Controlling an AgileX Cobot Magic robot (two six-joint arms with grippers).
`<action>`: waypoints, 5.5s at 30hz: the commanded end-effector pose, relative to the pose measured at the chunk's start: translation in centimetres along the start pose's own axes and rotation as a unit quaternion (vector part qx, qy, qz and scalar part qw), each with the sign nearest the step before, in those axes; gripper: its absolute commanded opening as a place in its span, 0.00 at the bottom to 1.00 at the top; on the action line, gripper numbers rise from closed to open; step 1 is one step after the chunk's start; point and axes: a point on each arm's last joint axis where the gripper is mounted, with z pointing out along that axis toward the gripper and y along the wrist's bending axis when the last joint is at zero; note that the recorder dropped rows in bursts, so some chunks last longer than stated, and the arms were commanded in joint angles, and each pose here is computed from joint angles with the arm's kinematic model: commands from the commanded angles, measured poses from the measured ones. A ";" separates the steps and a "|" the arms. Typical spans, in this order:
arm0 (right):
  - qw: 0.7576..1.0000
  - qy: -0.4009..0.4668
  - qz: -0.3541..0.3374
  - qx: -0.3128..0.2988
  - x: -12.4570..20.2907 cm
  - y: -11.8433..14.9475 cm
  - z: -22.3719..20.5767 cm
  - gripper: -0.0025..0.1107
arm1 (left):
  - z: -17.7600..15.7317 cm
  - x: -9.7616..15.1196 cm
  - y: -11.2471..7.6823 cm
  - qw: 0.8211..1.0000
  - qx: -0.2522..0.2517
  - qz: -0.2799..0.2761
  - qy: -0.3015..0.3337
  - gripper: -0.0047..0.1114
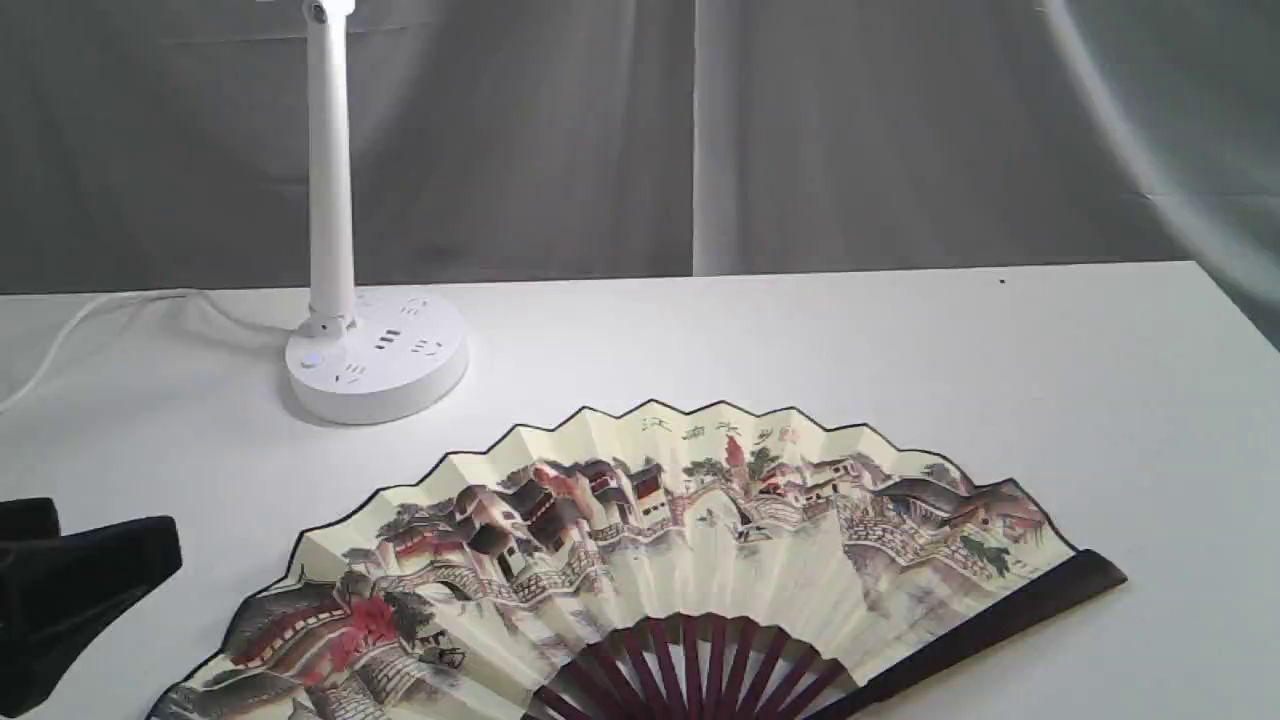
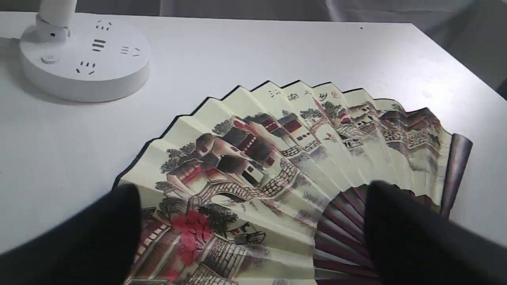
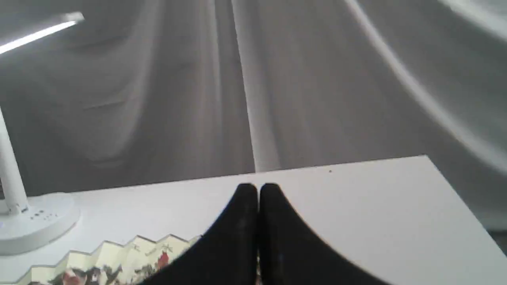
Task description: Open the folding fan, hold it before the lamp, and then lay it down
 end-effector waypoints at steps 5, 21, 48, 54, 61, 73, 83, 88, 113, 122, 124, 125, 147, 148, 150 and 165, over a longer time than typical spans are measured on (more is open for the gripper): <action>1.000 -0.008 0.009 -0.005 0.4 0.0 -0.5 0.02 | -0.1 0.0 -0.1 1.000 0.005 -0.004 -0.003 0.70; 0.999 -0.019 0.040 -0.010 0.9 0.0 -0.2 0.02 | -0.1 -0.2 -0.9 0.999 0.047 -0.007 -0.008 0.31; 0.999 -0.019 0.037 -0.009 0.9 0.0 -0.2 0.02 | -1.7 -8.5 -0.7 0.979 -0.031 -0.202 -0.026 0.04; 0.999 -0.019 0.037 -0.009 0.9 0.0 -0.2 0.02 | -0.6 -4.7 1.4 0.926 -0.137 -0.268 0.228 0.04; 0.998 -0.014 0.039 -0.039 1.0 0.2 -0.2 0.02 | 4.1 -6.4 5.5 0.918 -0.149 -0.250 0.269 0.04; 0.998 -0.014 0.038 -0.039 1.0 0.2 -0.2 0.02 | 7.6 -9.4 12.3 0.791 -0.499 -0.008 0.354 0.04; 0.998 -0.014 0.038 -0.039 1.0 0.2 -0.2 0.02 | 11.1 -8.9 8.3 0.868 -0.254 -0.111 0.411 0.04; 0.998 -0.014 0.038 -0.039 1.0 0.2 -0.2 0.02 | 8.2 -9.3 6.2 0.888 -0.227 -0.097 0.388 0.04; 0.998 -0.014 0.039 -0.039 1.0 0.2 -0.2 0.02 | -7.8 2.8 -0.9 0.955 -0.212 -0.035 -0.203 0.04; 0.998 -0.014 0.039 -0.039 1.0 0.2 -0.2 0.02 | -7.2 5.4 -0.3 0.940 -0.218 0.068 -0.255 0.04; 0.998 -0.014 0.040 -0.039 1.0 0.2 -0.2 0.02 | -7.2 5.6 -0.2 0.942 -0.221 0.069 -0.242 0.04; 0.998 -0.014 0.040 -0.039 1.0 0.2 -0.2 0.02 | -7.1 5.7 -0.2 0.944 -0.222 0.068 -0.236 0.04; 0.998 -0.014 0.039 -0.039 1.0 0.2 -0.2 0.02 | -7.6 6.4 -0.3 0.944 -0.232 0.081 -0.221 0.04; 0.998 -0.014 0.039 -0.039 1.0 0.2 -0.2 0.02 | -7.8 6.6 -0.4 0.942 -0.235 0.089 -0.221 0.04; 0.998 -0.014 0.039 -0.039 1.0 0.2 -0.2 0.02 | -8.3 7.0 -0.6 0.940 -0.237 0.094 -0.228 0.04; 0.998 -0.008 0.040 -0.038 1.1 0.2 -0.2 0.02 | -8.3 7.4 -0.2 0.939 -0.264 0.083 -0.203 0.04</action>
